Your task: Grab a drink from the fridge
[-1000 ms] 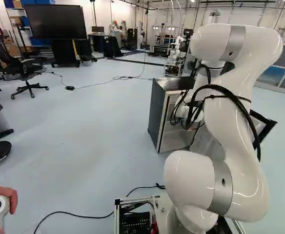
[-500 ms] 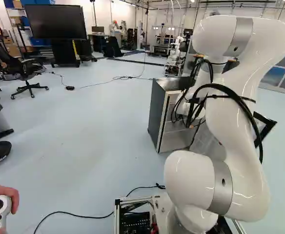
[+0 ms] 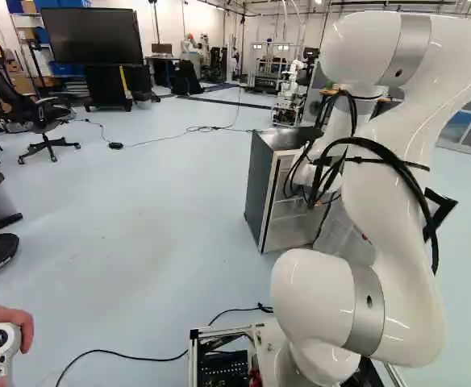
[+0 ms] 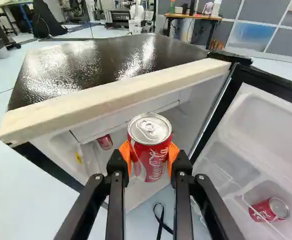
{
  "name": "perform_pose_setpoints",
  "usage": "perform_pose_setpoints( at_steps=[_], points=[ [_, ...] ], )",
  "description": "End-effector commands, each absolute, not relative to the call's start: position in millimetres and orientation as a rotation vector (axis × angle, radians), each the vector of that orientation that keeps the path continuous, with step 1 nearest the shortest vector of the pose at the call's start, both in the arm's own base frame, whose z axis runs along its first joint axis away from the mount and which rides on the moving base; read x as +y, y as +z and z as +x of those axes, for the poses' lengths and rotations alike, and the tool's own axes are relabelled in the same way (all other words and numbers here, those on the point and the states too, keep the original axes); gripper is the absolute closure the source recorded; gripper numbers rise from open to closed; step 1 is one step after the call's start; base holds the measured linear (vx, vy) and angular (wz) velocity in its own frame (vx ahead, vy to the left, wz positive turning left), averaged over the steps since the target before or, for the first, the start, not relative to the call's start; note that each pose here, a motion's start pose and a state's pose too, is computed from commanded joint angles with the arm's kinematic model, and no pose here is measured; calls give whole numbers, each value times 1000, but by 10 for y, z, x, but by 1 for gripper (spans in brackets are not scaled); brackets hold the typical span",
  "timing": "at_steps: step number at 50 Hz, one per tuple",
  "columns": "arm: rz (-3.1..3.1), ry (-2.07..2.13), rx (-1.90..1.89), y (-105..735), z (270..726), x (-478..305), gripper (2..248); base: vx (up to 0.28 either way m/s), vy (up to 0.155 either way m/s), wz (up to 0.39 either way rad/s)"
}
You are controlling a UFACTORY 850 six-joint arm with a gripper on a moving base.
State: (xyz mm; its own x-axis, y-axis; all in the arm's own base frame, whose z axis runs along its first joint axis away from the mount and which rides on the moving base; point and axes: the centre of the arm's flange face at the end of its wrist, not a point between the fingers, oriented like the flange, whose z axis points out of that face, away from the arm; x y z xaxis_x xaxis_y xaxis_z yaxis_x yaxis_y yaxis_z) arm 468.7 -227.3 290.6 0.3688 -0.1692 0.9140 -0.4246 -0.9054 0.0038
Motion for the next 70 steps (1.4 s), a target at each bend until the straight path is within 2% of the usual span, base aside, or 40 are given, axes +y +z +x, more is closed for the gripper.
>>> perform_pose_setpoints(
  at_steps=[29, 70],
  points=[
    [2340, 1618, -515, 3236, 4674, -2254, 157, 0, 0, 0],
    [2266, 1731, -465, 3672, 4886, -2192, 157, 0, 0, 0]
  ],
)
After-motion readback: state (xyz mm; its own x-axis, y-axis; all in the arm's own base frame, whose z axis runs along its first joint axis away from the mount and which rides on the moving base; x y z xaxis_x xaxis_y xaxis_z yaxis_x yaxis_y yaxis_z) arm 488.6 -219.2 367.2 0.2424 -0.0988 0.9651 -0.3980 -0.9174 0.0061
